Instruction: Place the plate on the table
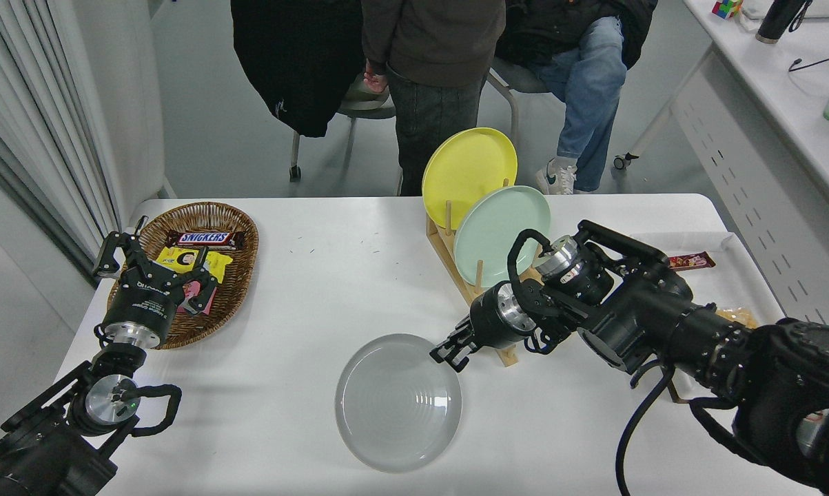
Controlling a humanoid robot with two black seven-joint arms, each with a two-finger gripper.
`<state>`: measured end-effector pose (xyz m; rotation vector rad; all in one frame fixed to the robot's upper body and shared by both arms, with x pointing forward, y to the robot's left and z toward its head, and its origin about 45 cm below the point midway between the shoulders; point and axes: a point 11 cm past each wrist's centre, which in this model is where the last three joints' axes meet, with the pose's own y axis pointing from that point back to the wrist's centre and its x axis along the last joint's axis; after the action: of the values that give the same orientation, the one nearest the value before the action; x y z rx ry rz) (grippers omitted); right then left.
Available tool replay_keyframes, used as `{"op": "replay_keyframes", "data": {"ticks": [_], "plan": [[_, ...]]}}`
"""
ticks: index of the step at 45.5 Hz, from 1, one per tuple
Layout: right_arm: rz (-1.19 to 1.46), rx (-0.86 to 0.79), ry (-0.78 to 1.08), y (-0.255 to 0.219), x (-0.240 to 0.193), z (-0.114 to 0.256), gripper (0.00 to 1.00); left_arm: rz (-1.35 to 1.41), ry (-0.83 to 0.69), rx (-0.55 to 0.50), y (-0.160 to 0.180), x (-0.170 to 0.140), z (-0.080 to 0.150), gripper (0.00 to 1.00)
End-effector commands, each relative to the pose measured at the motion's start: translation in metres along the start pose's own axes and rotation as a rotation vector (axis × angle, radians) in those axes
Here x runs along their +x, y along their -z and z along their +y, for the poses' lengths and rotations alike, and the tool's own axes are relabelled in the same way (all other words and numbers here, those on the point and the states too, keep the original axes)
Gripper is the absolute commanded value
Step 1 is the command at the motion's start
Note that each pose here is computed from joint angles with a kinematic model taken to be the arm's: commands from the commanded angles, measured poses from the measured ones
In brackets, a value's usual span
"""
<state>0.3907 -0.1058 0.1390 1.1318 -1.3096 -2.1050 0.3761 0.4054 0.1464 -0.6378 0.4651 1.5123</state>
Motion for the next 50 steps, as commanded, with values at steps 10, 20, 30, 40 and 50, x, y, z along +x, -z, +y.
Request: {"op": "replay_keyframes", "data": {"ticks": [10, 20, 30, 40, 50], "plan": [[-0.011, -0.004, 0.027, 0.002, 0.004, -0.003, 0.00, 0.000, 0.000, 0.000, 0.000, 0.000, 0.000, 0.98], [-0.011, -0.005, 0.018, 0.001, 0.008, -0.006, 0.00, 0.000, 0.000, 0.000, 0.000, 0.000, 0.000, 0.98], [-0.026, 0.008, 0.010, 0.005, 0.011, -0.006, 0.00, 0.000, 0.000, 0.000, 0.000, 0.000, 0.000, 0.98], [-0.056, 0.020, -0.007, 0.011, 0.018, -0.007, 0.00, 0.000, 0.000, 0.000, 0.000, 0.000, 0.000, 0.98], [-0.058, 0.018, -0.009, 0.010, 0.018, -0.007, 0.00, 0.000, 0.000, 0.000, 0.000, 0.000, 0.000, 0.98]]}}
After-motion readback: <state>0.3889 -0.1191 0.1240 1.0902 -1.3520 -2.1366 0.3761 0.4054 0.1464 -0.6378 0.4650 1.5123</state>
